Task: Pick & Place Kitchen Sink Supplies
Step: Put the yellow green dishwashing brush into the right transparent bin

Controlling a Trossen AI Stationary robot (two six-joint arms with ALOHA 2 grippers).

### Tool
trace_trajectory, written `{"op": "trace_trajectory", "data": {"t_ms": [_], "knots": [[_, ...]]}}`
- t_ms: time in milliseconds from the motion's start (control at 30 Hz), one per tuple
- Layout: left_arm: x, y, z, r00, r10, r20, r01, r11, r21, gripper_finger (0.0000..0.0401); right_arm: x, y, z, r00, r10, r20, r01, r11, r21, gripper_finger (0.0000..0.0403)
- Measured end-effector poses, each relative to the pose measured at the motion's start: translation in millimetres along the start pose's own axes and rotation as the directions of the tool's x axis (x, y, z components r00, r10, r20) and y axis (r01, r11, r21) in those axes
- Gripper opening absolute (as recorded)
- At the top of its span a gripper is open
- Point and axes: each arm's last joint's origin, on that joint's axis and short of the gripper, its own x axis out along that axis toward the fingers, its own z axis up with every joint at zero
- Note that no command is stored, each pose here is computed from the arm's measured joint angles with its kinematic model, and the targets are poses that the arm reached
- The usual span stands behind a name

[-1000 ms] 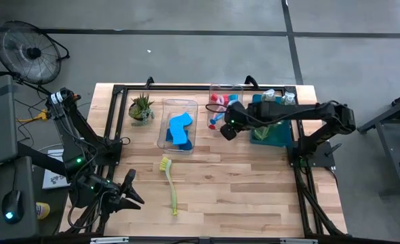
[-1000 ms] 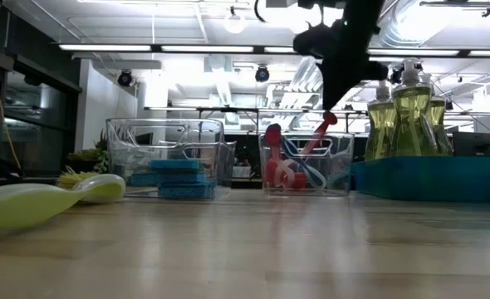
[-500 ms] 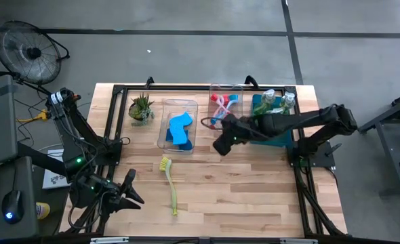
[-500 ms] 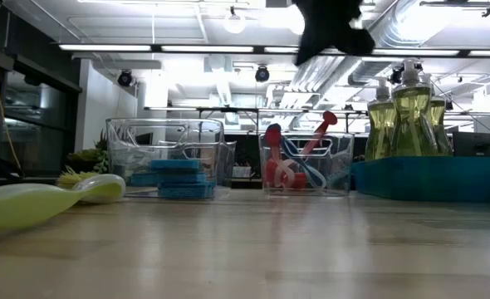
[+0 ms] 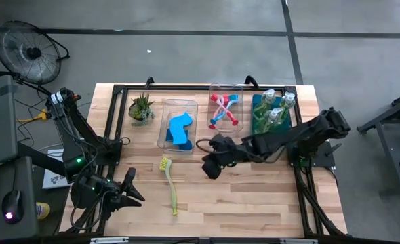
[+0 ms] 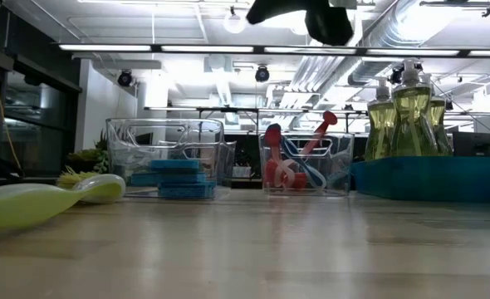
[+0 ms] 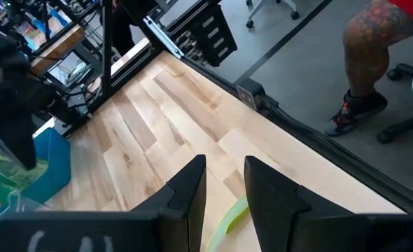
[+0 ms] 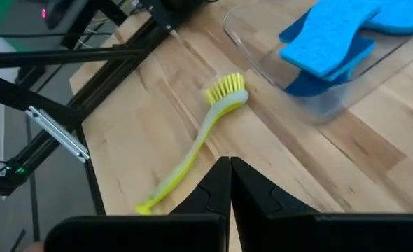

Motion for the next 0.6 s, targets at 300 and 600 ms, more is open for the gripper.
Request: {"op": "trace_trajectory", "data": {"t_ms": [300, 600], "knots": [[4.8, -4.7, -8.7, 0.996, -0.016, -0.085, 0.023, 0.996, 0.084, 0.0095, 8.6, 3.1, -10.9, 0.999, -0.022, -0.024, 0.021, 0.998, -0.055, 0.0], [36.8, -12.4, -28.3, 0.958, -0.006, -0.288, 0.132, 0.898, 0.42, 0.0095, 0.1, 8.5, -35.1, 0.994, -0.099, -0.048, 0.094, 0.991, -0.098, 0.0]]}}
